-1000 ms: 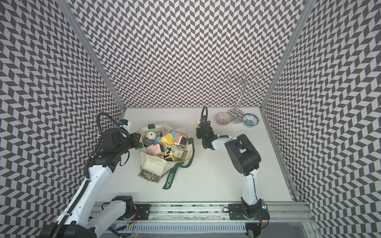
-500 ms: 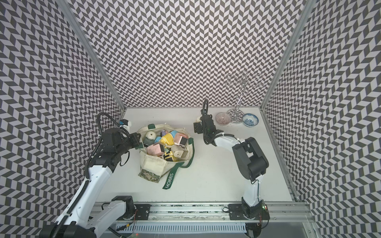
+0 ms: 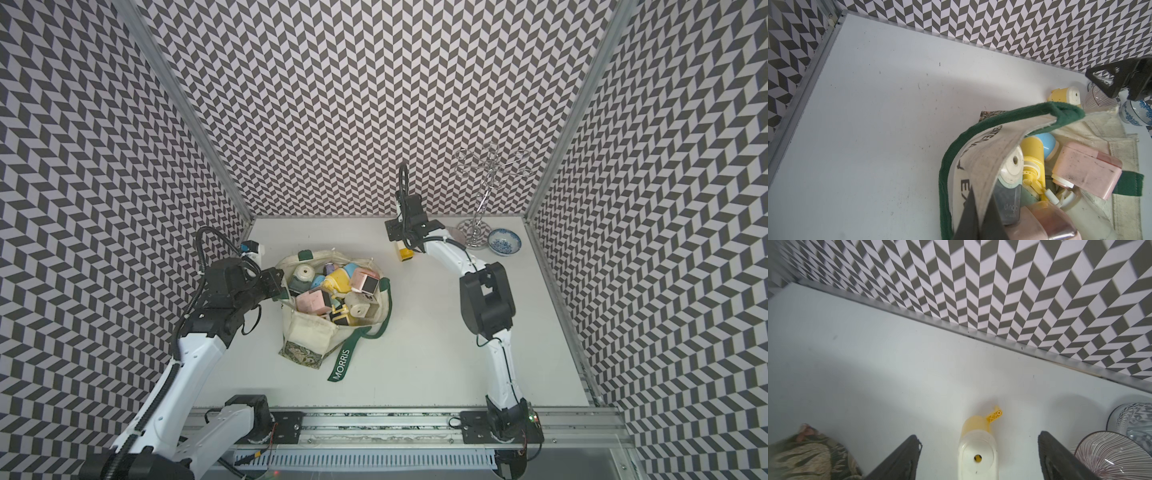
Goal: Take out the pencil sharpeners from the tote bags
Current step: Place the pencil sharpener at the center of the board.
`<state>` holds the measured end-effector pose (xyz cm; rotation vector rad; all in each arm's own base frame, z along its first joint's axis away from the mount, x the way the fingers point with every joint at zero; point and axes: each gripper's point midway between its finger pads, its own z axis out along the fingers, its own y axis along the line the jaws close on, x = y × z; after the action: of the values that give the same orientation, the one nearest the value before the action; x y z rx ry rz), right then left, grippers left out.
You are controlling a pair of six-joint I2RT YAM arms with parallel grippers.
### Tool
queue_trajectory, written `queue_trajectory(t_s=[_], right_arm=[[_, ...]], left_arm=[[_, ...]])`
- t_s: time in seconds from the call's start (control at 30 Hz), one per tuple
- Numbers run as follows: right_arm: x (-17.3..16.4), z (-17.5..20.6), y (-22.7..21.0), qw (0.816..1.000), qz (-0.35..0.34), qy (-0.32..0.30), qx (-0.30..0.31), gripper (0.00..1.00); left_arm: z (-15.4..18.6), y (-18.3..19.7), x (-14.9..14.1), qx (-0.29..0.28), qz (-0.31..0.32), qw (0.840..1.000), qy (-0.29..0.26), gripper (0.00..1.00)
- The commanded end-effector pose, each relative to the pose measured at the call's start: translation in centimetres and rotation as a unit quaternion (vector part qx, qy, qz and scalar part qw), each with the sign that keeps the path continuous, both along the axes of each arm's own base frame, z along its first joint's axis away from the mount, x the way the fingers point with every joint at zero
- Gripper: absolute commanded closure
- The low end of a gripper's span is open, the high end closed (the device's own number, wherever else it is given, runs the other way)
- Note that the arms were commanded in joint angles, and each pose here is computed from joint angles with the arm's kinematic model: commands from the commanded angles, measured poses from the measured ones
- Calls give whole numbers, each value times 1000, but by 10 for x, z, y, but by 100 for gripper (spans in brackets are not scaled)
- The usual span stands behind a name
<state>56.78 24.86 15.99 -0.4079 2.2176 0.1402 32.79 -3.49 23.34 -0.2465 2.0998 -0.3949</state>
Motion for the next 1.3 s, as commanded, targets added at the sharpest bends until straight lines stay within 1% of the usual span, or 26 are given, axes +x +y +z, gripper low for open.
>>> queue_trajectory(t_s=[0.0, 0.2, 0.43, 0.7, 0.97, 1.07, 1.17, 1.27], right_arm=[[1, -14, -6, 999, 7, 24, -33, 11], [11, -42, 3, 998, 16, 57, -39, 10], [18, -52, 0, 997, 5, 59, -50, 13], [14, -73, 0, 995, 14, 85, -56, 20], [15, -77, 0, 995, 12, 87, -54, 35], [16, -75, 0, 995, 10, 84, -50, 45], [18, -63, 1, 997, 4, 71, -38, 54], [19, -48, 0, 998, -5, 50, -21, 61]], left_arm=[[14, 0, 1, 11, -1, 1000, -26, 100], [13, 1, 2, 13, 1, 1000, -26, 100], [12, 1, 2, 13, 0, 1000, -24, 100], [12, 0, 2, 12, -1, 1000, -24, 100], [13, 0, 2, 12, -2, 1000, -24, 100], [12, 0, 2, 13, -3, 1000, -24, 100], [12, 0, 2, 13, -2, 1000, -24, 100], [12, 0, 2, 12, -2, 1000, -24, 100]])
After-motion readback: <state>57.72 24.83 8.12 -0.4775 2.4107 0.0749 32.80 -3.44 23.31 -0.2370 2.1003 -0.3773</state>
